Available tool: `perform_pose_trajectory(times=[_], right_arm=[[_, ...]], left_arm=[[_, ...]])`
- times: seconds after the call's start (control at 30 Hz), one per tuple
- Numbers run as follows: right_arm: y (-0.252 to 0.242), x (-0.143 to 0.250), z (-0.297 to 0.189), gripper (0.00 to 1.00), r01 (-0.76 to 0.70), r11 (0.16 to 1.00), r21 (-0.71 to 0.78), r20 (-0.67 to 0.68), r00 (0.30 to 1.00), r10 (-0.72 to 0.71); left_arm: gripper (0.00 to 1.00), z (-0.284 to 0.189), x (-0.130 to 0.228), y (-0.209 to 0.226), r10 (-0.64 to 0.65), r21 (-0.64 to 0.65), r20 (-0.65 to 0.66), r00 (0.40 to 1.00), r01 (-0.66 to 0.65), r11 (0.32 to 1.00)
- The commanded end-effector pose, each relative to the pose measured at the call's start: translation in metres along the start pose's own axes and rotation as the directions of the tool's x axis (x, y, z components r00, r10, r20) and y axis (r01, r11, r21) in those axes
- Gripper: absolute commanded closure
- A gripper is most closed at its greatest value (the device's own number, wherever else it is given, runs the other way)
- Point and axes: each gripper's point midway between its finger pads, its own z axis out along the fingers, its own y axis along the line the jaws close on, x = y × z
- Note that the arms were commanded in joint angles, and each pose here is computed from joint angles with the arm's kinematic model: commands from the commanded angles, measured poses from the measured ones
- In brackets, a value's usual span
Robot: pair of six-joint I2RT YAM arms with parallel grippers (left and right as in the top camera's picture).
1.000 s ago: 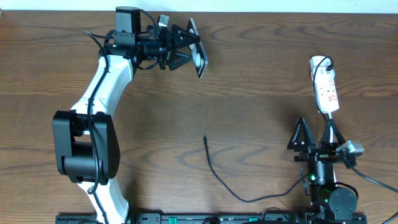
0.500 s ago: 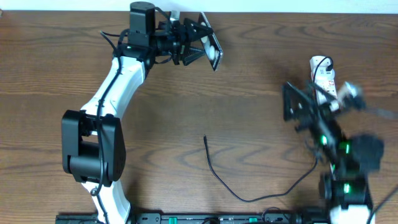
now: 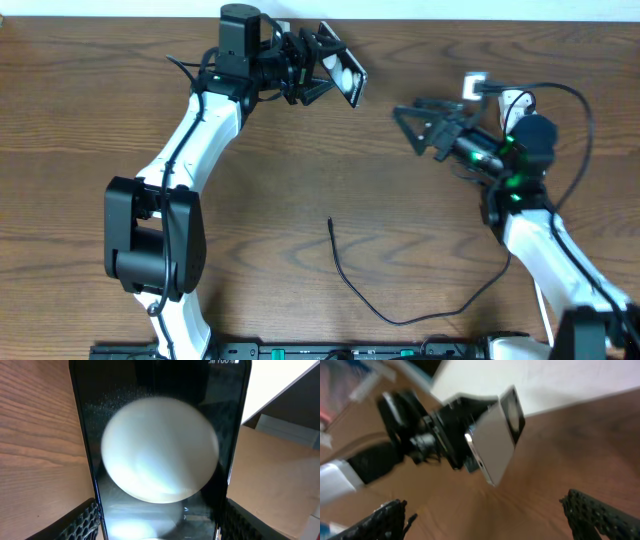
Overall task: Plug charger to phone and switch on socket
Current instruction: 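Swing the right gripper up toward the phone held by the left gripper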
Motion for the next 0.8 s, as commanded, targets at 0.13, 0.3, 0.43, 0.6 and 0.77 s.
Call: perform_pose_trajectory(times=[0.13, 0.3, 0.43, 0.6, 0.77], right_arm=[[-0.008, 0.017, 0.031, 0.04, 0.234, 0.972, -0.038, -0.122, 0.964, -0.237], [-0.004, 0.023, 0.039, 0.05, 0.287, 0.957, -0.049, -0.138, 0.947, -0.291], [0.002, 0.032, 0.043, 0.07, 0.323, 0.943, -0.078, -0.156, 0.930, -0.332], [0.007, 0.039, 0.049, 0.10, 0.362, 0.928, -0.091, -0.163, 0.914, -0.372], [0.005, 0.039, 0.051, 0.11, 0.364, 0.929, -0.069, -0.164, 0.914, -0.370]], left_arm=[[0.92, -0.001, 0.005, -0.018, 0.023, 0.027, 0.006, 1.000, -0.023, 0.999], [0.93, 0.004, 0.011, -0.014, 0.024, 0.010, -0.001, 1.000, -0.024, 1.000], [0.93, 0.004, 0.007, 0.003, -0.011, -0.053, 0.028, 1.000, 0.013, 0.999], [0.93, 0.006, 0.010, 0.009, -0.007, -0.074, 0.024, 1.000, 0.009, 0.997], [0.93, 0.010, 0.017, 0.008, 0.002, -0.077, 0.007, 1.000, -0.002, 0.997]])
